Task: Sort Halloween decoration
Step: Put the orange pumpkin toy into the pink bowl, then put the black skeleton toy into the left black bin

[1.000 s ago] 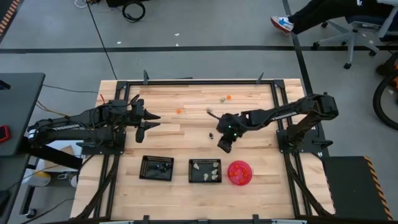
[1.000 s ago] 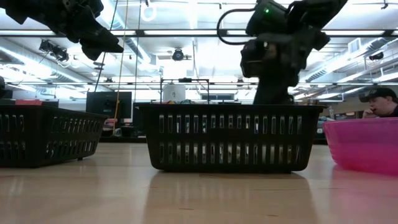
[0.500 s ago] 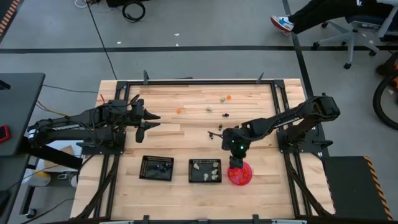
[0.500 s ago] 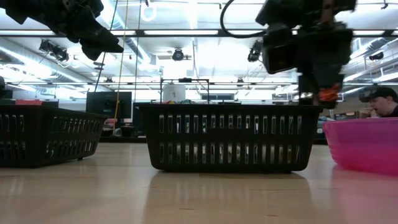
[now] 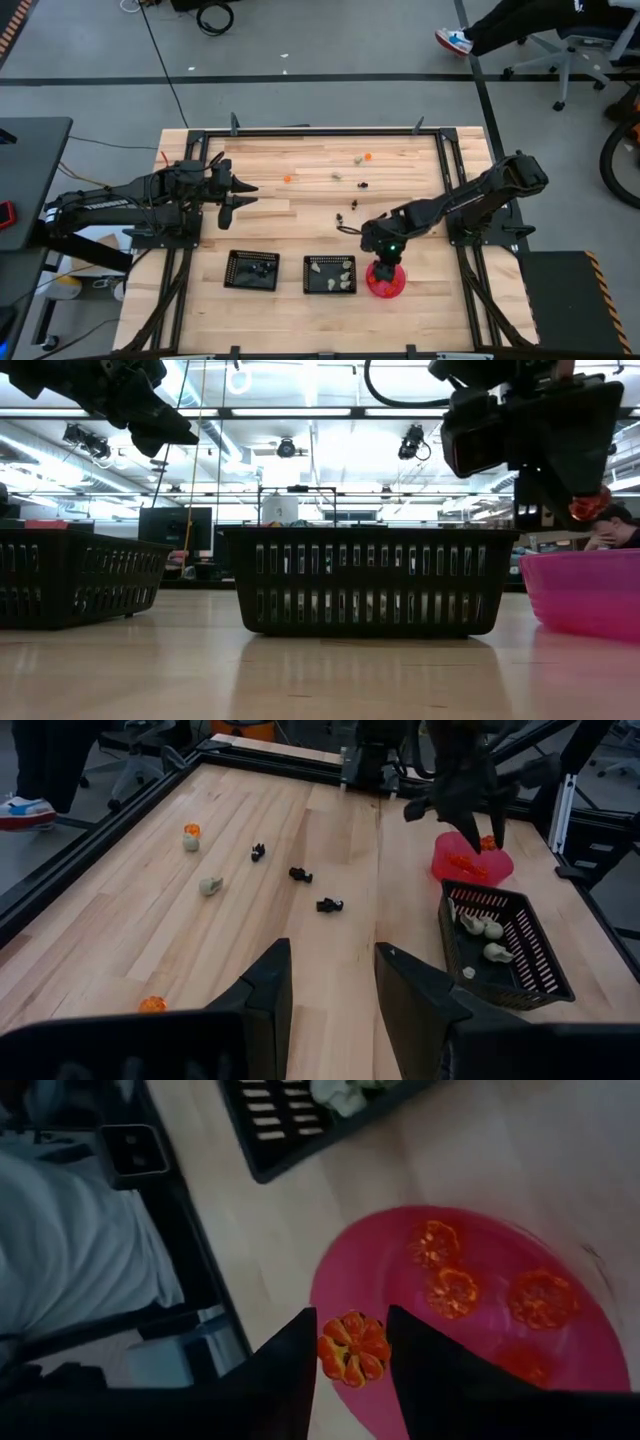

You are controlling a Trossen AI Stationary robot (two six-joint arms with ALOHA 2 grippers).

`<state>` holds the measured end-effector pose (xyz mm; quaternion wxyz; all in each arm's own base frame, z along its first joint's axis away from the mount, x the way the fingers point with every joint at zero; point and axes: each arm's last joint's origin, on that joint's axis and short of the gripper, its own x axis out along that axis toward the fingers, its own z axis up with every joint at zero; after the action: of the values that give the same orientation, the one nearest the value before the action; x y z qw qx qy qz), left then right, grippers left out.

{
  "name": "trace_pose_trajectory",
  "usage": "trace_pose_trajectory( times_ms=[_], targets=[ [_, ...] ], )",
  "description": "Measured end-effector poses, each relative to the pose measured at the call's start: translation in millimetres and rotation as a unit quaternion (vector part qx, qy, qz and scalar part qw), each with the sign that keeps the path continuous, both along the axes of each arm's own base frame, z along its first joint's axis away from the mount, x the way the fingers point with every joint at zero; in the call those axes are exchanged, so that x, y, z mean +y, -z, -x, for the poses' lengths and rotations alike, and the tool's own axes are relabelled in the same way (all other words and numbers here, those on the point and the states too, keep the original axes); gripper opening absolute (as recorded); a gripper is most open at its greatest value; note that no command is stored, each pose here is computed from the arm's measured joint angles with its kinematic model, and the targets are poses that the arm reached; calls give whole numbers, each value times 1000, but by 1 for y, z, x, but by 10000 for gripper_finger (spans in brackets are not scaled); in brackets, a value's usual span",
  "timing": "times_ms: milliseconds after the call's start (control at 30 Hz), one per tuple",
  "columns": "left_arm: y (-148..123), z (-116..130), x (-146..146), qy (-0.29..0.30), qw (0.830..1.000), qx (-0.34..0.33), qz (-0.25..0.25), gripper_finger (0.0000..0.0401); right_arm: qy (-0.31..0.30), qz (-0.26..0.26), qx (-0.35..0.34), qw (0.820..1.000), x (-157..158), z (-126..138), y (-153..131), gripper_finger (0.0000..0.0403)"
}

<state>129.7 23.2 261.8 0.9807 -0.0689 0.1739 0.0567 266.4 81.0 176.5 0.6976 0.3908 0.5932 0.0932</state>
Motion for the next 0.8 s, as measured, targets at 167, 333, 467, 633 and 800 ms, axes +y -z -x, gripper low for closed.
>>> trace_pose_trajectory(
  times_ms=[167,333,467,633,800],
  targets=[
    [0,0,0,0,1000,0,0,116,20,31,26,999,0,4,3,138],
    [0,0,0,-1,1000,0,2,116,30,42,31,998,-2,5,4,152],
    [0,0,0,-1,1000,0,2,116,31,10,42,999,-7,3,3,163],
    [0,0,0,-1,1000,-1,2,116,46,-3,43,998,-19,0,3,166],
    [0,0,0,-1,1000,-1,2,116,59,32,14,998,-36,-4,3,166]
  ],
)
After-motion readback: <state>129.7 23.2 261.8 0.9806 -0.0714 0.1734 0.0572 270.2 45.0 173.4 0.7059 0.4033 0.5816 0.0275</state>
